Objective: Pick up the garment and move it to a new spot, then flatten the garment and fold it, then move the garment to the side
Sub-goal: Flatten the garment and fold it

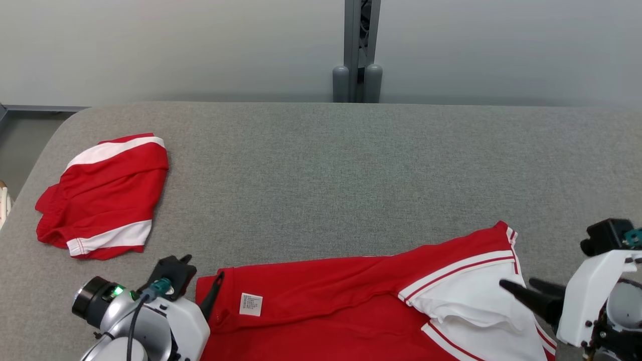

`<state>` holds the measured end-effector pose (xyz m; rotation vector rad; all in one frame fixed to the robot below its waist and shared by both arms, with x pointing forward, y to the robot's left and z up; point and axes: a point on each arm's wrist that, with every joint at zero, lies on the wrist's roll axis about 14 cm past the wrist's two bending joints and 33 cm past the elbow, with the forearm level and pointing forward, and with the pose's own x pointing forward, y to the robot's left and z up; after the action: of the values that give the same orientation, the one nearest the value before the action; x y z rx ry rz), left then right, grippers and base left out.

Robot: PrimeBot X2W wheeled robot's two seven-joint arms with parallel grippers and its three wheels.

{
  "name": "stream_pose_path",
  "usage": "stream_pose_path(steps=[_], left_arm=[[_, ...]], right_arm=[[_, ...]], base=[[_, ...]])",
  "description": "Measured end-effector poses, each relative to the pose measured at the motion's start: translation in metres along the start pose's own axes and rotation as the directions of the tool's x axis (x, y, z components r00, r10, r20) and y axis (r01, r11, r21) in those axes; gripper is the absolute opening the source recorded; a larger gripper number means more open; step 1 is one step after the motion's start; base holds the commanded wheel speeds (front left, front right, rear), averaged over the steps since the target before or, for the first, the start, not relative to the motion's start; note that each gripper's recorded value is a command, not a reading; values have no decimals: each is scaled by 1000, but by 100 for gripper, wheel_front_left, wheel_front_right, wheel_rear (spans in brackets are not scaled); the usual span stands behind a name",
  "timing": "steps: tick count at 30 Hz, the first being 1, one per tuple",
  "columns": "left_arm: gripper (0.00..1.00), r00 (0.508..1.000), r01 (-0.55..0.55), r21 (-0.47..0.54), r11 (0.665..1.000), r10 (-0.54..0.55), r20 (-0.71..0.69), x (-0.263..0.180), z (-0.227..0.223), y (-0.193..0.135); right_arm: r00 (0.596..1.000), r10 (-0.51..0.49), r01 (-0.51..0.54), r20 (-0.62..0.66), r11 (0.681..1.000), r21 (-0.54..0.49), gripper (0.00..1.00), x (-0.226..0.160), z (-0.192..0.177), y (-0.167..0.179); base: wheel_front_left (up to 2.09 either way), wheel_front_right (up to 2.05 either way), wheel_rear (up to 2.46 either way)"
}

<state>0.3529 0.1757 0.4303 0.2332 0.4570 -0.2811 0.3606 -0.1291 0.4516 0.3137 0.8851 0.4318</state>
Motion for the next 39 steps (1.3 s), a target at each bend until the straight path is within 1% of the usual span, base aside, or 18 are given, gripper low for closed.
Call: stream_pose_path(steps=[2, 5, 6, 7, 9, 11, 15, 19, 21, 23, 24, 25, 29, 32, 34, 37, 39], left_arm=[[100, 997, -52, -34, 998, 54, 58, 1, 15, 10], [100, 979, -118, -91, 989, 131, 154, 1, 37, 22], [100, 979, -118, -91, 989, 131, 154, 1, 37, 22], [100, 971, -137, -114, 984, 156, 182, 1, 43, 26], [100, 953, -160, -151, 976, 192, 232, 0, 53, 29], [100, 931, -183, -198, 963, 234, 281, -1, 60, 33], [100, 894, -197, -272, 942, 286, 345, -6, 60, 32], [100, 875, -186, -361, 914, 321, 362, -9, 56, 26], [100, 874, -195, -389, 900, 339, 347, -12, 48, 26], [100, 859, -199, -418, 886, 363, 361, -17, 52, 28], [100, 843, -201, -435, 878, 381, 380, -21, 58, 31], [100, 831, -204, -455, 866, 400, 388, -24, 60, 33], [100, 814, -218, -473, 854, 427, 395, -37, 55, 29], [100, 810, -216, -465, 858, 424, 405, -41, 53, 26], [100, 817, -216, -461, 861, 418, 398, -42, 48, 23], [100, 822, -215, -453, 866, 410, 395, -41, 45, 24], [100, 823, -217, -447, 868, 409, 395, -40, 44, 26]], right_arm=[[994, -5, 8, 114, 1000, -26, 100, -4, 23, 3], [965, 4, 9, 261, 999, -51, 100, -7, 45, 8], [965, 4, 9, 261, 999, -51, 100, -7, 45, 8], [951, 5, 16, 310, 998, -66, 100, -8, 51, 10], [914, 6, 46, 405, 992, -120, 100, -12, 64, 11], [868, 11, 78, 496, 984, -158, 100, -16, 73, 11], [778, 37, 128, 628, 968, -216, 100, -21, 78, 13], [708, 43, 161, 705, 962, -220, 100, -22, 70, 9], [673, 30, 166, 739, 968, -190, 100, -23, 65, 6], [653, 16, 164, 757, 973, -163, 100, -22, 60, 4], [650, 7, 167, 760, 974, -152, 100, -21, 56, 2], [656, -6, 170, 755, 975, -141, 100, -19, 50, -1], [664, -30, 175, 747, 978, -117, 100, -14, 39, -6], [672, -39, 178, 740, 978, -110, 100, -11, 34, -8], [682, -44, 179, 730, 978, -108, 100, -9, 30, -10], [686, -55, 180, 726, 979, -96, 100, -6, 28, -14], [700, -70, 180, 710, 980, -81, 100, -2, 24, -18]], base=[[0, 0, 0], [0, 0, 0], [0, 0, 0], [0, 0, 0], [0, 0, 0], [0, 0, 0], [0, 0, 0], [0, 0, 0], [0, 0, 0], [0, 0, 0], [0, 0, 0], [0, 0, 0], [0, 0, 0], [0, 0, 0], [0, 0, 0], [0, 0, 0], [0, 0, 0]])
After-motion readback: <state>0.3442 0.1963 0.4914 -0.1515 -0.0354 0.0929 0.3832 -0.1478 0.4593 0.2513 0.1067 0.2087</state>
